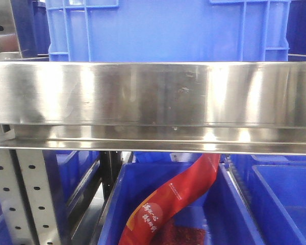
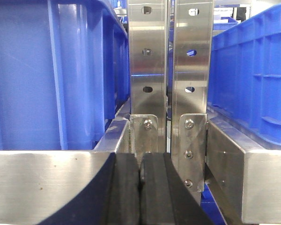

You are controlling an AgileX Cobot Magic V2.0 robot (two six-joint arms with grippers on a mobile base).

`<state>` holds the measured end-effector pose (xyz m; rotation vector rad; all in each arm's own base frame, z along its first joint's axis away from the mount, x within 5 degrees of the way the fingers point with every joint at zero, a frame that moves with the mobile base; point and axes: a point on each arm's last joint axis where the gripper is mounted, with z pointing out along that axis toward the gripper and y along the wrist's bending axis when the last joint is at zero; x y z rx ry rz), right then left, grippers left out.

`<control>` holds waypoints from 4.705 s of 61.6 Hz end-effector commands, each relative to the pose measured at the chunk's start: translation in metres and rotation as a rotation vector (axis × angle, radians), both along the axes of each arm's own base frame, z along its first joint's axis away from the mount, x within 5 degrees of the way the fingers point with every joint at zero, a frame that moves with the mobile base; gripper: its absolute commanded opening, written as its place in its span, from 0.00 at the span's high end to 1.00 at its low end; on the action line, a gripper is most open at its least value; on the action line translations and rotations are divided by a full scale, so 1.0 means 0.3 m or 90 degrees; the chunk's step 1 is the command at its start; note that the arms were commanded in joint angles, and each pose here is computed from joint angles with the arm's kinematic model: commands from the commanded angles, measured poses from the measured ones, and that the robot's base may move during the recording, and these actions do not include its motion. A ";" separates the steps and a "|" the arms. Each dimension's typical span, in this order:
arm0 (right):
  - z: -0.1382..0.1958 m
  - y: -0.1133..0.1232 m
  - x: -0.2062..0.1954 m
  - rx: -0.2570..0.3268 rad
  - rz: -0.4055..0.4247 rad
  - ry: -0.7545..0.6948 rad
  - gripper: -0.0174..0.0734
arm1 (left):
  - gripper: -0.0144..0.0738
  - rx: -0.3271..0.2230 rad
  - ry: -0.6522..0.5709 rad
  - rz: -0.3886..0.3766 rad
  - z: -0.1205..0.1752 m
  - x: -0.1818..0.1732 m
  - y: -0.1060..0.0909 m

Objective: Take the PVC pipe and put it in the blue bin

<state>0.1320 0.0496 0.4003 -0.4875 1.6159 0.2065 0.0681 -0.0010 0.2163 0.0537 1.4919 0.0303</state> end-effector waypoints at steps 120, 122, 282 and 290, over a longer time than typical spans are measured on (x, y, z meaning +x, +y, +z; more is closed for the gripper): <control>0.005 -0.005 -0.004 0.001 -0.007 -0.010 0.99 | 0.96 -0.005 0.003 0.002 -0.001 -0.001 0.001; 0.005 -0.005 -0.004 0.001 -0.007 -0.010 0.99 | 0.96 -0.005 0.003 0.002 -0.001 -0.001 0.001; -0.377 -0.166 -0.318 0.014 -0.262 -0.306 0.99 | 0.96 -0.005 0.003 0.002 -0.001 -0.001 0.001; -0.396 -0.164 -0.311 0.010 -0.259 -0.289 0.99 | 0.96 -0.005 0.003 0.002 -0.001 -0.001 0.001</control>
